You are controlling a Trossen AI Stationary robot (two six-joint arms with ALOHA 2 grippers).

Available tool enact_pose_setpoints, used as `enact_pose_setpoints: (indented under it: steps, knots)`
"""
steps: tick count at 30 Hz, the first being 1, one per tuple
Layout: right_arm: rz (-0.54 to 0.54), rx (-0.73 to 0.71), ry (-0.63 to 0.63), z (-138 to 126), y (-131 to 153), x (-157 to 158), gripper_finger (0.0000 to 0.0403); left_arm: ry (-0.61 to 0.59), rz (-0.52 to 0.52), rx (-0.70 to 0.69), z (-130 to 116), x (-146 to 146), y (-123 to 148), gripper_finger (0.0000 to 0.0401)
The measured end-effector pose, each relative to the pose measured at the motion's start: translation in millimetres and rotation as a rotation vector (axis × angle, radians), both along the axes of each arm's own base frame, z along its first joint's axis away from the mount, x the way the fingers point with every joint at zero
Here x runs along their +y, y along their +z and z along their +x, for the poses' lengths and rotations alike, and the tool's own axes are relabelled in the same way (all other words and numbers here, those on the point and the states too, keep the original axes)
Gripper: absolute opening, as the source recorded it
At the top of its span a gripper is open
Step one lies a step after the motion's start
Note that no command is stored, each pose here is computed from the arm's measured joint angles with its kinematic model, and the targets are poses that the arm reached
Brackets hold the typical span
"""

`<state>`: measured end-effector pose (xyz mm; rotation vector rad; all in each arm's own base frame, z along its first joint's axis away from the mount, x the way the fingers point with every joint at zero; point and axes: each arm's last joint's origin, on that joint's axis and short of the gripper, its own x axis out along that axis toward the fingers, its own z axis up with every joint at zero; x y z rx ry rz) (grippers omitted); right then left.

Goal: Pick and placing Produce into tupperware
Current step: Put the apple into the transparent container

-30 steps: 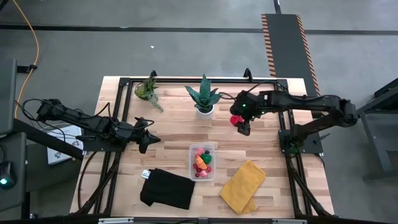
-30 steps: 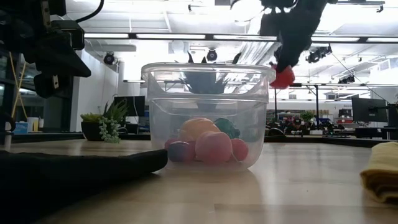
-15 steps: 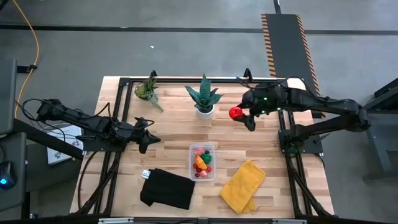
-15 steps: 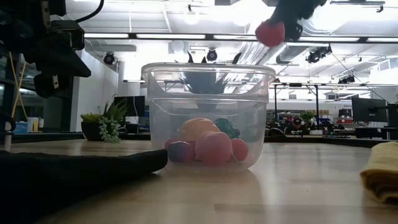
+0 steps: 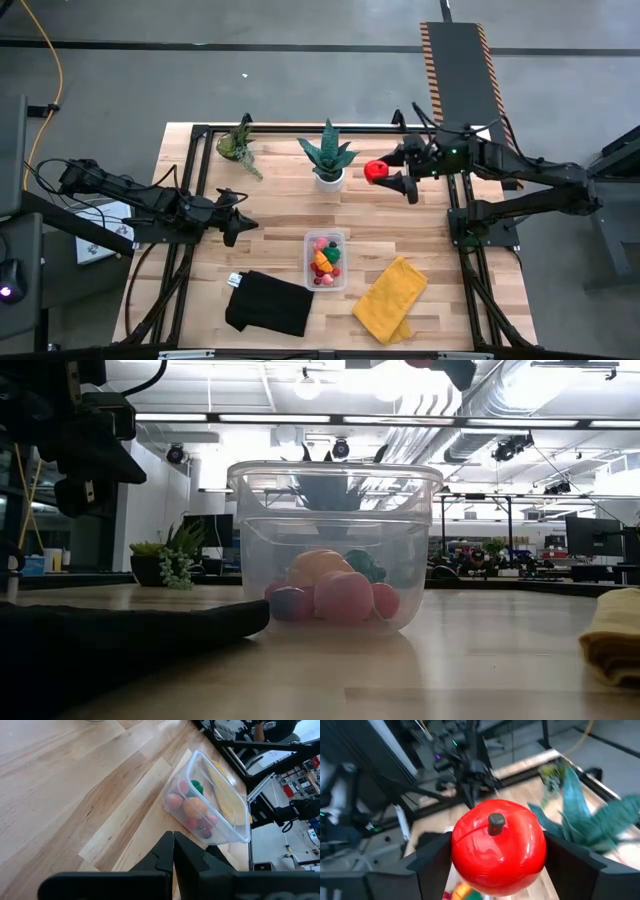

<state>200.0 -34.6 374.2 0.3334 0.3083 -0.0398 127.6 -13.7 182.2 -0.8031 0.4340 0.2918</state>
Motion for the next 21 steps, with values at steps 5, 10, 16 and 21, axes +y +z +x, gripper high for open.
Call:
enact_pose_setpoints:
  steps: [5,10,16,21]
  knots:
    - [0.021,-0.063,0.023,1.8,5.8,0.5,0.0273,0.000,0.000,0.001,0.0,0.0,-0.1,0.0001]
    - [0.049,-0.110,0.022,2.8,10.4,0.5,0.0273,0.000,0.000,0.000,0.0,0.1,-0.1,0.0001]
    - [0.068,-0.170,0.041,3.8,16.4,1.0,0.0273,0.000,0.000,0.001,0.0,0.0,-0.1,0.0001]
    - [0.072,-0.207,0.072,3.6,24.0,1.9,0.0273,0.000,0.000,0.001,0.0,0.0,-0.1,0.0001]
